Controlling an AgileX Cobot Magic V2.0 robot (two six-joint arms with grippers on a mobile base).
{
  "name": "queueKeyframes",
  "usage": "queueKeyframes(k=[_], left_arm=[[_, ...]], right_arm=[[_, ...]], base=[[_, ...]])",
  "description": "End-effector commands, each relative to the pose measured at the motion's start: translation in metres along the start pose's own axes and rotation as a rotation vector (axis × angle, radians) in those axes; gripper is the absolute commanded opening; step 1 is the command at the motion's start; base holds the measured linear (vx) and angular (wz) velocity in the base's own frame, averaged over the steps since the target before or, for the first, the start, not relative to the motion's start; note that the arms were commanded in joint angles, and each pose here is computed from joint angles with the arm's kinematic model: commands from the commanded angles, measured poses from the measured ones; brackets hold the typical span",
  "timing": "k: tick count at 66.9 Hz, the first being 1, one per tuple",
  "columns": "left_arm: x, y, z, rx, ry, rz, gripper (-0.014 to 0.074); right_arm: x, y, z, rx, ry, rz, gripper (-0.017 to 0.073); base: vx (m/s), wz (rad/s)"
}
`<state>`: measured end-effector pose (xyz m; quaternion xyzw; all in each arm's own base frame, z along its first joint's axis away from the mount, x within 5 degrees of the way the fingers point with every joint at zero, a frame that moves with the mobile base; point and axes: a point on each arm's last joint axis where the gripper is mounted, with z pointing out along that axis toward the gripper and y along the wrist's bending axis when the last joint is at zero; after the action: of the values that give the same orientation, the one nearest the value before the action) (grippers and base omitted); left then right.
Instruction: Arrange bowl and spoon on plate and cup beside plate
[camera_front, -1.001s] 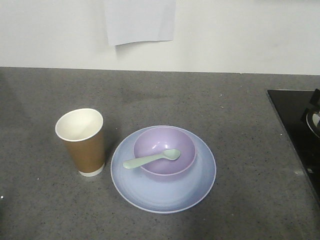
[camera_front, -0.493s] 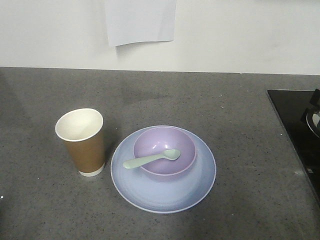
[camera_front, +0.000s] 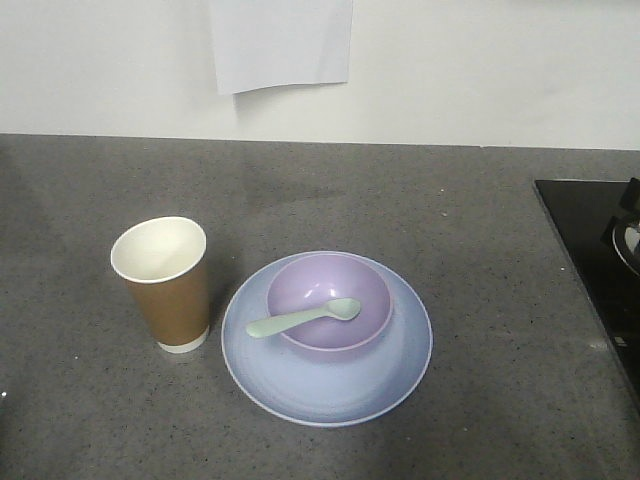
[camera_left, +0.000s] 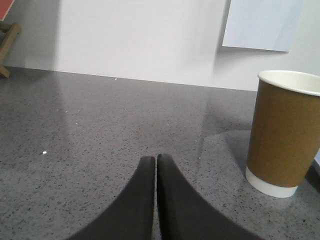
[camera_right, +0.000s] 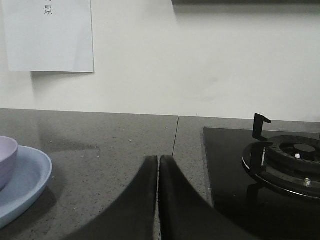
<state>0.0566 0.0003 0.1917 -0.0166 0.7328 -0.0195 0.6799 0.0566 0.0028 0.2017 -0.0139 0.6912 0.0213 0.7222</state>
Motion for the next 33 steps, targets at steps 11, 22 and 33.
queueKeyframes(k=[11,22,33], left_arm=[[0.0011,-0.0008,0.0002,0.013,-0.064,-0.014,-0.0007],[0.0011,-0.0008,0.0002,0.013,-0.064,-0.014,-0.0007],[0.0011,-0.0008,0.0002,0.013,-0.064,-0.014,-0.0007]], right_arm=[[-0.0053,-0.0001,-0.0008,0.003,-0.081,-0.011,-0.0001],[-0.0053,-0.0001,-0.0008,0.003,-0.081,-0.011,-0.0001],[-0.0053,-0.0001,-0.0008,0.003,-0.081,-0.011,-0.0001]], base=[[0.0,0.0],[0.0,0.0],[0.0,0.0]])
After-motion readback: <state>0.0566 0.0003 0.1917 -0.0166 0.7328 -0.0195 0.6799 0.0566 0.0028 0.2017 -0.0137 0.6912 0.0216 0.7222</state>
